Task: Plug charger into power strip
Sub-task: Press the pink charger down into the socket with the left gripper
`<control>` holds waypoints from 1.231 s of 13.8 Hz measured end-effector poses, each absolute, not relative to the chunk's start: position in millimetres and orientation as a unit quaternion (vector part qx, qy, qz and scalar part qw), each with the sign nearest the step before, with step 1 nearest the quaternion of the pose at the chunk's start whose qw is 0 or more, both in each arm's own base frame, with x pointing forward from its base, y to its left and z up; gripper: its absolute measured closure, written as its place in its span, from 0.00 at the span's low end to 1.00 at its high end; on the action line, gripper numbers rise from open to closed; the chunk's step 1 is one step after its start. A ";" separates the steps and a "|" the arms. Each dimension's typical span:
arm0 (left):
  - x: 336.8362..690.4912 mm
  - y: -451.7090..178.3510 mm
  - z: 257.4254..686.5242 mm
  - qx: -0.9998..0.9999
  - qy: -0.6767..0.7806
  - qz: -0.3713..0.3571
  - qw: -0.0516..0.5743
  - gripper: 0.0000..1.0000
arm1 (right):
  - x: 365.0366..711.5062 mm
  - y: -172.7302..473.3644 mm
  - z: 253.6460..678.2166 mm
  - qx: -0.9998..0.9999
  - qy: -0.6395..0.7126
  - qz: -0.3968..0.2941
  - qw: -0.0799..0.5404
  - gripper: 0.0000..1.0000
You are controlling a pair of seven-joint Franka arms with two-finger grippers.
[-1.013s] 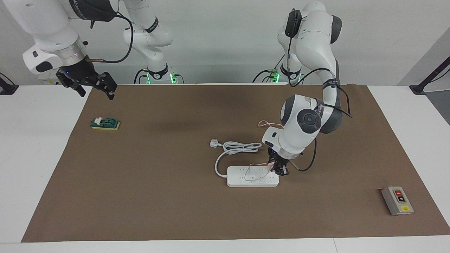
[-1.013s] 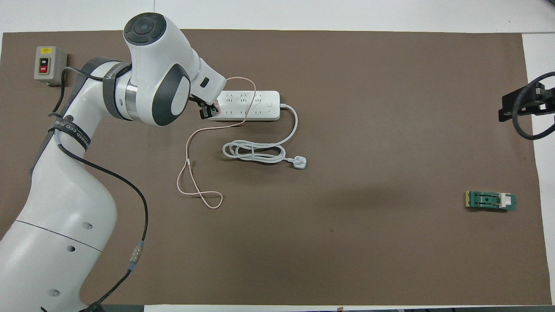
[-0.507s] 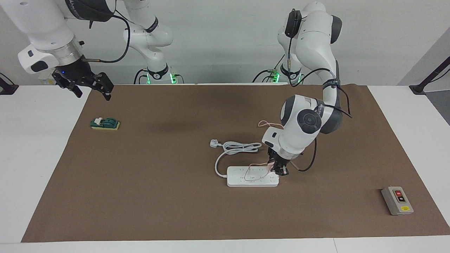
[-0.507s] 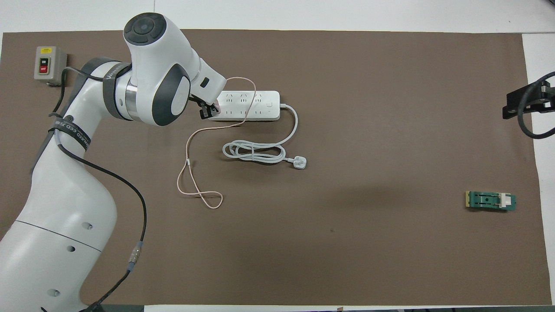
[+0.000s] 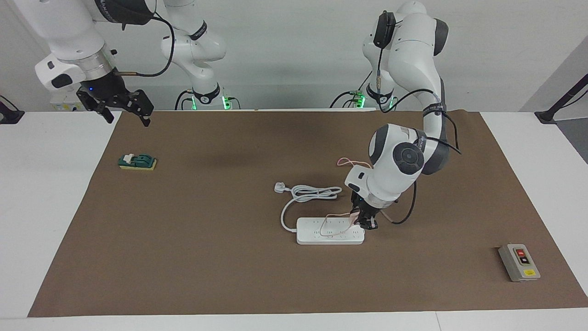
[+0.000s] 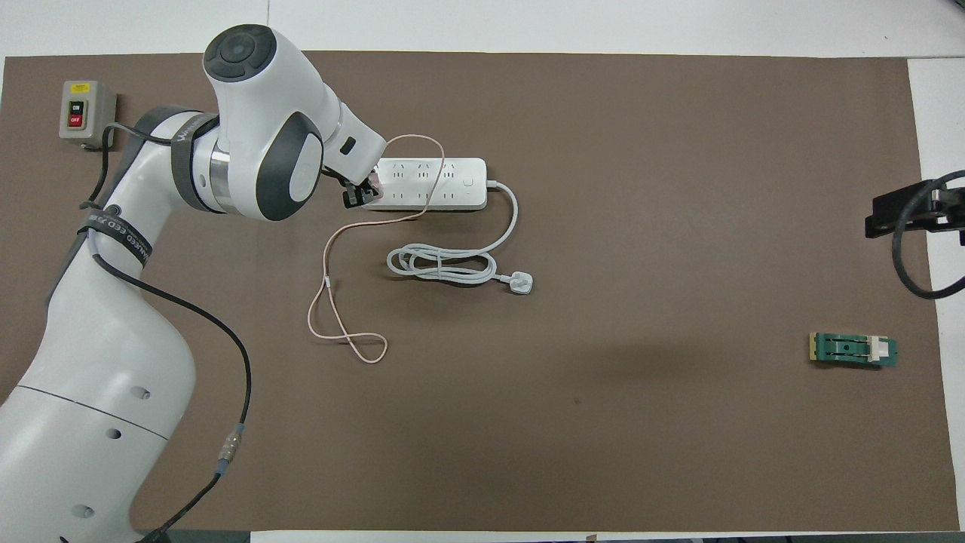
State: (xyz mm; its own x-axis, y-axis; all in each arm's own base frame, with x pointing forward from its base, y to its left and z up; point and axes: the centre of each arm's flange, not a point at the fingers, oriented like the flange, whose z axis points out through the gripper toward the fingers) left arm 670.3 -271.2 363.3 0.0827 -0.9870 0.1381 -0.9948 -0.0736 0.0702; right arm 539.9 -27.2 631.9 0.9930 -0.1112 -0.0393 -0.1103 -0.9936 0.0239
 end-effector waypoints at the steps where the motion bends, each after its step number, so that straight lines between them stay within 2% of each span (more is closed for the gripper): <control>1: 670.0 -269.1 359.0 0.720 -0.690 0.029 0.074 0.68 | 536.3 -22.9 629.3 0.998 -0.052 -0.021 0.011 0.00; 14: 667.7 -267.8 351.0 0.657 -0.749 0.040 0.073 0.68 | 535.5 -23.0 627.3 0.998 -0.052 -0.017 0.012 0.00; 16: 669.3 -262.5 337.5 0.656 -0.751 0.036 0.067 0.64 | 535.5 -23.0 627.3 0.998 -0.052 -0.017 0.012 0.00; 17: 672.3 -258.8 334.4 0.656 -0.751 0.039 0.061 0.56 | 535.5 -23.0 627.2 0.998 -0.052 -0.017 0.012 0.00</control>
State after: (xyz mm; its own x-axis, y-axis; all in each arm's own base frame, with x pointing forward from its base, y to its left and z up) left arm 672.3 -258.8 334.4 -0.1312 -0.9809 0.1437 -0.9905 0.1357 0.0219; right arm 535.5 -23.0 627.2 0.9940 -0.1049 -0.0322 -0.1041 -0.9942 0.0261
